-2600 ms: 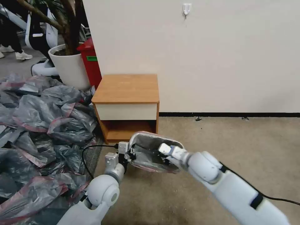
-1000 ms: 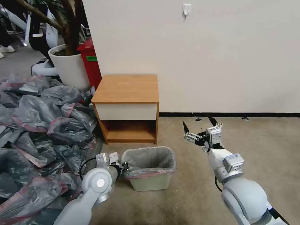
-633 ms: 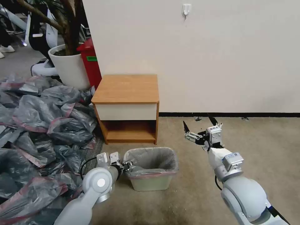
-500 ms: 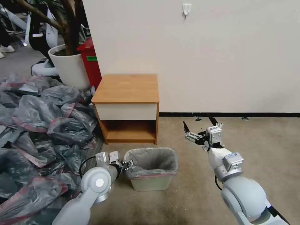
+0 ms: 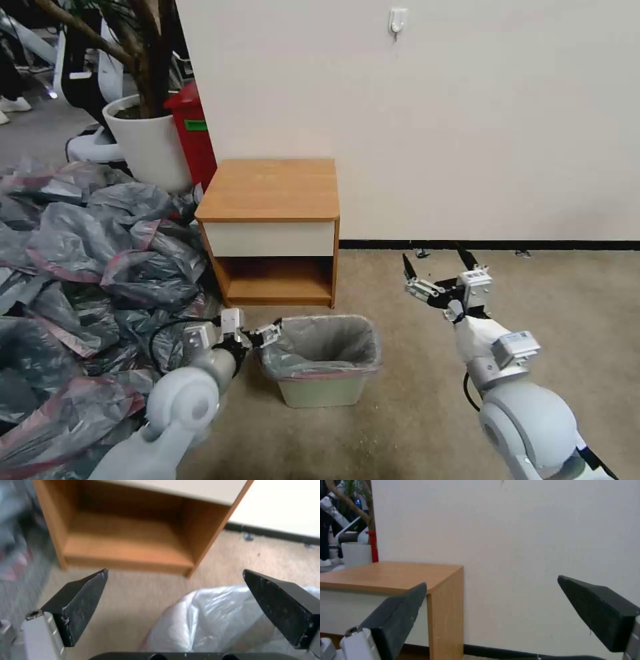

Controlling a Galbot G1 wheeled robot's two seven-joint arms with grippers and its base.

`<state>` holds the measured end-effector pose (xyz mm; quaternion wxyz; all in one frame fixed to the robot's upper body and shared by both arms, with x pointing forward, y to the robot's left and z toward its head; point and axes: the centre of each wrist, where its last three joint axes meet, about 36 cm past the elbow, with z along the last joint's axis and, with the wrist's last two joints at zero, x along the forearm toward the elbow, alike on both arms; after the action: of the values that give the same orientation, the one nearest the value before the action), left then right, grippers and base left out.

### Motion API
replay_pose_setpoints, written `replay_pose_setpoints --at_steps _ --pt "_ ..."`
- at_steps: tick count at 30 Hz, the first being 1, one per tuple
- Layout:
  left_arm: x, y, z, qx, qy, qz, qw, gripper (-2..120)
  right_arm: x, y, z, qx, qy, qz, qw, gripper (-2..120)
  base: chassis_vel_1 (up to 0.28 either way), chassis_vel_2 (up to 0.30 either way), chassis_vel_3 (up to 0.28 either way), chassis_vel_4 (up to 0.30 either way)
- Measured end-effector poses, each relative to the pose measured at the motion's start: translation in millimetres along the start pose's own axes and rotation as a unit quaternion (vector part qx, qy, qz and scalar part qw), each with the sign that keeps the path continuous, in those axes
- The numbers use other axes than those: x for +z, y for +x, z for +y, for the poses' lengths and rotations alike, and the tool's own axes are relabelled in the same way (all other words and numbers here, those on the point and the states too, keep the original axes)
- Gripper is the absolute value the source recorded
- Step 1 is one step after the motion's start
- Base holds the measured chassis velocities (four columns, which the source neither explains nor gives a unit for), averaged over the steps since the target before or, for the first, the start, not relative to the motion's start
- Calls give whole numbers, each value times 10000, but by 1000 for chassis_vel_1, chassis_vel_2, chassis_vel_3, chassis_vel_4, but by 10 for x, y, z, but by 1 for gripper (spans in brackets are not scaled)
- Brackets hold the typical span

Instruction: Pick up the garbage bag from the table and place it over the trash can.

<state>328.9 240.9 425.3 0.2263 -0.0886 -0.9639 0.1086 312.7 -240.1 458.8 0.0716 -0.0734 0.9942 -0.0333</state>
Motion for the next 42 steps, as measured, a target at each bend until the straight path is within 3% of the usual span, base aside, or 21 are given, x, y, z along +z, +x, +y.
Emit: replay_pose_setpoints --at_steps 2,5,9,13,14,18,24,28,42 --pt "26 47 -6 13 -66 -126 9999 100 24 19 8 38 -40 -41 10000 100 0 0 0 0" --pt "176 165 -1 -46 -432 -768 9961 100 98 91 47 184 -53 -69 9998 100 0 0 0 0" --pt "299 232 16 -109 -650 -1203 9905 100 161 151 58 333 63 10 9994 100 0 0 0 0" --pt "428 336 99 -404 -920 -1888 9769 100 257 259 24 312 175 208 9991 100 0 0 0 0" --pt "428 336 99 -404 -920 -1888 9769 100 257 259 24 312 175 208 9991 100 0 0 0 0" --pt "469 443 233 -710 -1218 -2247 9642 100 302 327 -55 -125 175 368 9991 100 0 0 0 0" --pt "520 516 311 -934 -1257 -2465 9564 100 343 338 -44 -225 111 503 9984 100 0 0 0 0" --pt "667 497 349 -1100 -1221 -2608 9513 100 401 347 -9 -178 76 607 9980 100 0 0 0 0" --pt "743 464 345 -1134 -1176 -2642 9506 100 461 361 19 -76 36 668 9977 100 0 0 0 0"
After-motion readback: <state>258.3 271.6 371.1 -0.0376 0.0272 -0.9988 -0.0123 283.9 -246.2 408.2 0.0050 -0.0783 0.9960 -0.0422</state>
